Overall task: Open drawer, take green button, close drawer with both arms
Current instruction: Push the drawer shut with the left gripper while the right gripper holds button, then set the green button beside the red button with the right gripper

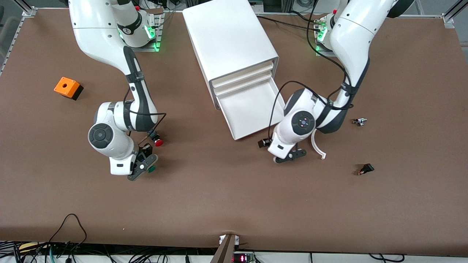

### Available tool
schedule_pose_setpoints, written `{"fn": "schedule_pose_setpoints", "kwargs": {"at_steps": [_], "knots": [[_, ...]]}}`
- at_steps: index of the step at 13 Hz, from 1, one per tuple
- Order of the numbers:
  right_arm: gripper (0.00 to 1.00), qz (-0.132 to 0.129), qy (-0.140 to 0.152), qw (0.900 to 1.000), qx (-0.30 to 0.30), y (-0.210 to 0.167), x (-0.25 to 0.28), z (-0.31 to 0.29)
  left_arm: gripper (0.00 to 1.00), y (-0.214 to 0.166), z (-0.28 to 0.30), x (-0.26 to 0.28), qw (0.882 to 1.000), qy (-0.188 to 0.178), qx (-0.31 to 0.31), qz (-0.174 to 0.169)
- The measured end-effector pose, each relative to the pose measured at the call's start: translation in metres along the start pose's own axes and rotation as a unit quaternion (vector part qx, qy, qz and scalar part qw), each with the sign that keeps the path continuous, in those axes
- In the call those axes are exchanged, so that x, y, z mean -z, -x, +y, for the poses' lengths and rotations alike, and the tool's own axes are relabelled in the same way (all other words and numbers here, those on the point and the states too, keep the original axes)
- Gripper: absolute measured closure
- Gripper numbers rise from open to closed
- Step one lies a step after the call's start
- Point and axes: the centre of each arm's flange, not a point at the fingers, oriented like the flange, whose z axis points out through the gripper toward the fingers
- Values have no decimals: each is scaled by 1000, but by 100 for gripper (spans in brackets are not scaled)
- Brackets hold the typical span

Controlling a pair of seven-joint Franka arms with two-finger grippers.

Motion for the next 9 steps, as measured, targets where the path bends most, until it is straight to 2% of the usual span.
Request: {"fn": "schedule_pose_setpoints", "kwargs": {"at_steps": [3,7,8,9], "knots": [[67,-4,-4,1000,9,15,-8,15,0,25,7,-15,1000,-8,-8,-19],[67,-2,-32,999,12,10,-29,-4,0,34,6,-9,997,28,4,-65],[62,1,-37,999,9,9,-33,-7,0,37,4,-9,997,32,4,-75],[62,3,-39,999,7,9,-35,-8,0,42,2,-13,996,32,3,-83]]}}
